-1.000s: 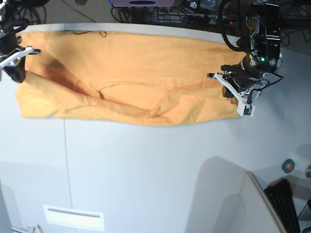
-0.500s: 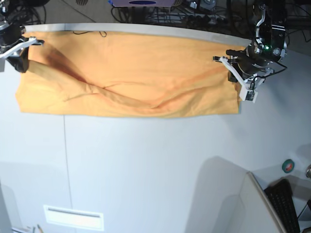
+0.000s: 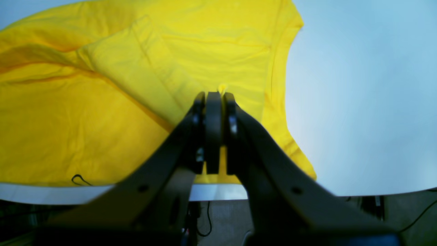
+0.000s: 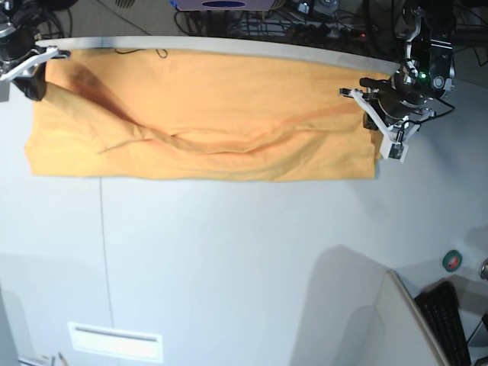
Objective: Layout the t-shirt on the table in an organized manner, then fold the t-shirt properly
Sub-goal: 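Fold the hem over toward the collar edge with both grippers, then release the shirt and regrasp the folded edge with both grippers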
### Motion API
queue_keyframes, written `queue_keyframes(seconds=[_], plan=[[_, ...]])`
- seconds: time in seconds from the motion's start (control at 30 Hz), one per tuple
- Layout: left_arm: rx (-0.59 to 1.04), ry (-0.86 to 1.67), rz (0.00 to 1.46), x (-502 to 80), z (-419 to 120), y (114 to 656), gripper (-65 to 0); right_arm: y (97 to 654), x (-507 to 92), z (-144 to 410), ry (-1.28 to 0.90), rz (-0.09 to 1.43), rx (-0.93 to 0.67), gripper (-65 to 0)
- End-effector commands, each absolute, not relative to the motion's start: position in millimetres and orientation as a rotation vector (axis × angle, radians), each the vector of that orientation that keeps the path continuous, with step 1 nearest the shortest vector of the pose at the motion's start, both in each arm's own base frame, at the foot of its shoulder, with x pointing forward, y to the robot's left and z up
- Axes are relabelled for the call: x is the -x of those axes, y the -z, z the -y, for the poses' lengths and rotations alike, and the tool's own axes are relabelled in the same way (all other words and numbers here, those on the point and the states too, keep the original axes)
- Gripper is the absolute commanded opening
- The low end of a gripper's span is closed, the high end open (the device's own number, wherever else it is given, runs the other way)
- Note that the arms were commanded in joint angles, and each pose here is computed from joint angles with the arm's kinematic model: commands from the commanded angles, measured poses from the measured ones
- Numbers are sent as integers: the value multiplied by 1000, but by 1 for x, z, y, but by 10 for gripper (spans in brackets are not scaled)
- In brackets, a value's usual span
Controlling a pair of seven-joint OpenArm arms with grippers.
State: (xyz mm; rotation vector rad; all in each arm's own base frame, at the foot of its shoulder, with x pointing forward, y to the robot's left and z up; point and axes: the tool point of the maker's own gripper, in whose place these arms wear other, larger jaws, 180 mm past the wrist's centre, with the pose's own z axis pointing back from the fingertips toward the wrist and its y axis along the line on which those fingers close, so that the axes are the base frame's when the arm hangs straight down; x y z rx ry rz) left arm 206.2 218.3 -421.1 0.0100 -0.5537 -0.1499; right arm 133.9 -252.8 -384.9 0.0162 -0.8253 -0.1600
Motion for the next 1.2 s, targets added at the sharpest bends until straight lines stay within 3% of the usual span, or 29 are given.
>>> queue_keyframes(seconds=[0.0, 0.27, 0.6, 1.0, 1.03, 1.07, 1.1, 1.17], plan=[[-25, 160, 587, -213, -222, 412, -650, 381, -133, 256, 152, 839, -8, -650], [-37, 172, 575, -212, -227, 414, -650, 416, -108, 264, 213, 736, -12, -650], [-50, 183, 564, -209, -232, 414, -650, 431, -118, 222, 173, 718, -120, -650], [-75, 168, 499, -194, -249, 430, -650, 455, -105, 229, 208, 653, -112, -650], [-76, 168, 502, -195, -249, 429, -650, 454, -105, 229, 209, 656, -112, -605], [-76, 170, 506, -196, -249, 428, -609, 454, -105, 230, 209, 658, -111, -530], [-76, 170, 508, -196, -249, 427, -546, 453, -106, 229, 207, 661, -111, -465], [-76, 169, 512, -198, -249, 426, -423, 452, -106, 229, 207, 664, -112, -407]])
